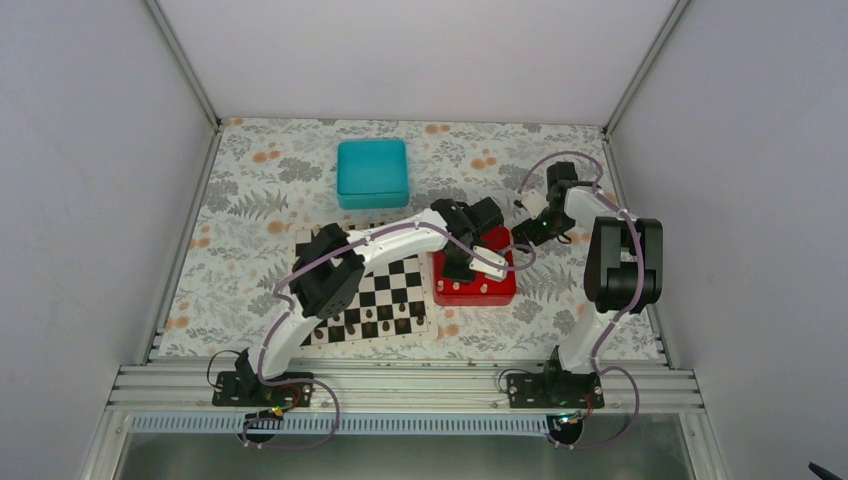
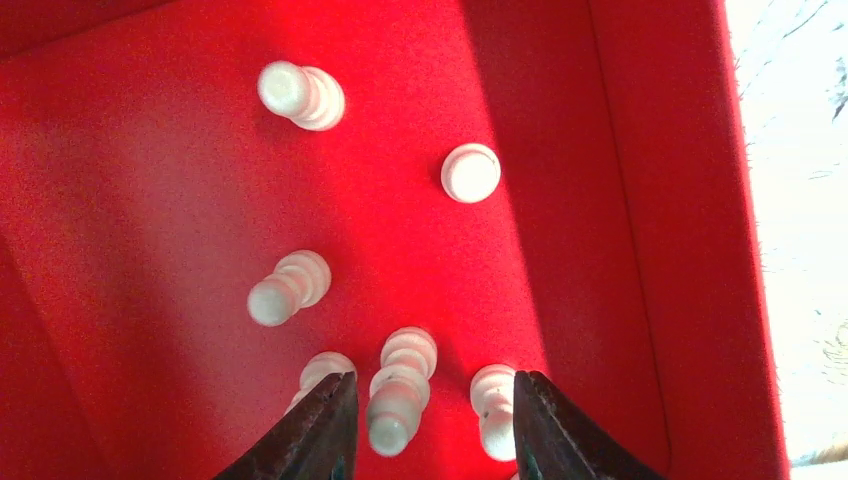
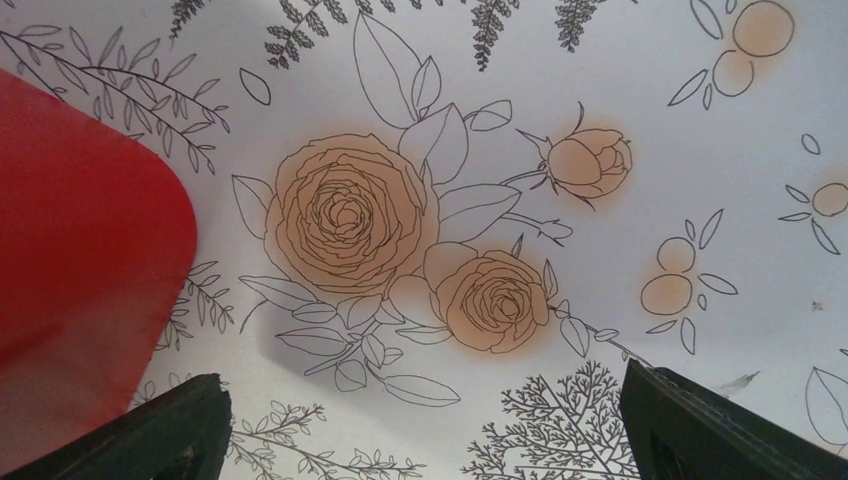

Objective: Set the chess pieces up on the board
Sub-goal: Pick up the chess piece from the storage box.

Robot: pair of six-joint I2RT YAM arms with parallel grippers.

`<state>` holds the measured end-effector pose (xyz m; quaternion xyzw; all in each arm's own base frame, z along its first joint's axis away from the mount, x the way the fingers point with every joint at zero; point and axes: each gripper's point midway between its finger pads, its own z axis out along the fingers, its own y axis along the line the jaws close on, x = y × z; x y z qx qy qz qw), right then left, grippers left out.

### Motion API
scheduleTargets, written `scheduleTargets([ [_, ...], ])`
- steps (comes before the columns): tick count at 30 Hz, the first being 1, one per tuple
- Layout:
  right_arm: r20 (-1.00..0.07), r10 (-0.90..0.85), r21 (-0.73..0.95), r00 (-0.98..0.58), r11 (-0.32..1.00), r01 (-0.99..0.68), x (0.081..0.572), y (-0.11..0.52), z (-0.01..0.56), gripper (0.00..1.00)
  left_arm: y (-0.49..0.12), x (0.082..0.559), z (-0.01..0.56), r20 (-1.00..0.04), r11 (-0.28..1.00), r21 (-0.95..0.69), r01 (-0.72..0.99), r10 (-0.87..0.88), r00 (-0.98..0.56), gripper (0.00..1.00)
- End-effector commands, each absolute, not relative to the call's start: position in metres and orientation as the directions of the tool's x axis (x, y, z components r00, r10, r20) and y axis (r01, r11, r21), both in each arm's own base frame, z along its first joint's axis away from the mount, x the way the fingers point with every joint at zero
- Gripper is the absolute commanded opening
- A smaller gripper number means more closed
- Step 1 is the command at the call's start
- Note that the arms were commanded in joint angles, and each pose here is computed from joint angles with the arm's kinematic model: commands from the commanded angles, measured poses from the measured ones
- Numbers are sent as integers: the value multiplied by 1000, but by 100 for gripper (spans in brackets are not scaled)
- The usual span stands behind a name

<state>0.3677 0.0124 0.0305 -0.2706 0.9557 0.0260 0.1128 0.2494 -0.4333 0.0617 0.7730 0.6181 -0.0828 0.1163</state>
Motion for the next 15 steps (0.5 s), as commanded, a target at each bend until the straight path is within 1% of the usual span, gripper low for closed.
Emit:
scheduleTargets([
  [1, -215, -524, 13, -824, 842, -539, 363, 17, 23, 100, -438, 251, 53, -260, -223, 83, 971, 936, 237, 39],
  [4, -214, -525, 13, -824, 842, -540, 363, 17, 23, 100, -437, 253, 50, -253, -223, 87, 971, 938, 238, 38],
  [10, -214, -526, 13, -823, 841, -541, 363, 18, 23, 100, -436, 252, 50, -251, -225, 85, 971, 938, 239, 31],
  [15, -214, -527, 13, -823, 841, -541, 362, 18, 23, 100, -434, 252, 49, -244, -226, 83, 970, 940, 240, 21],
])
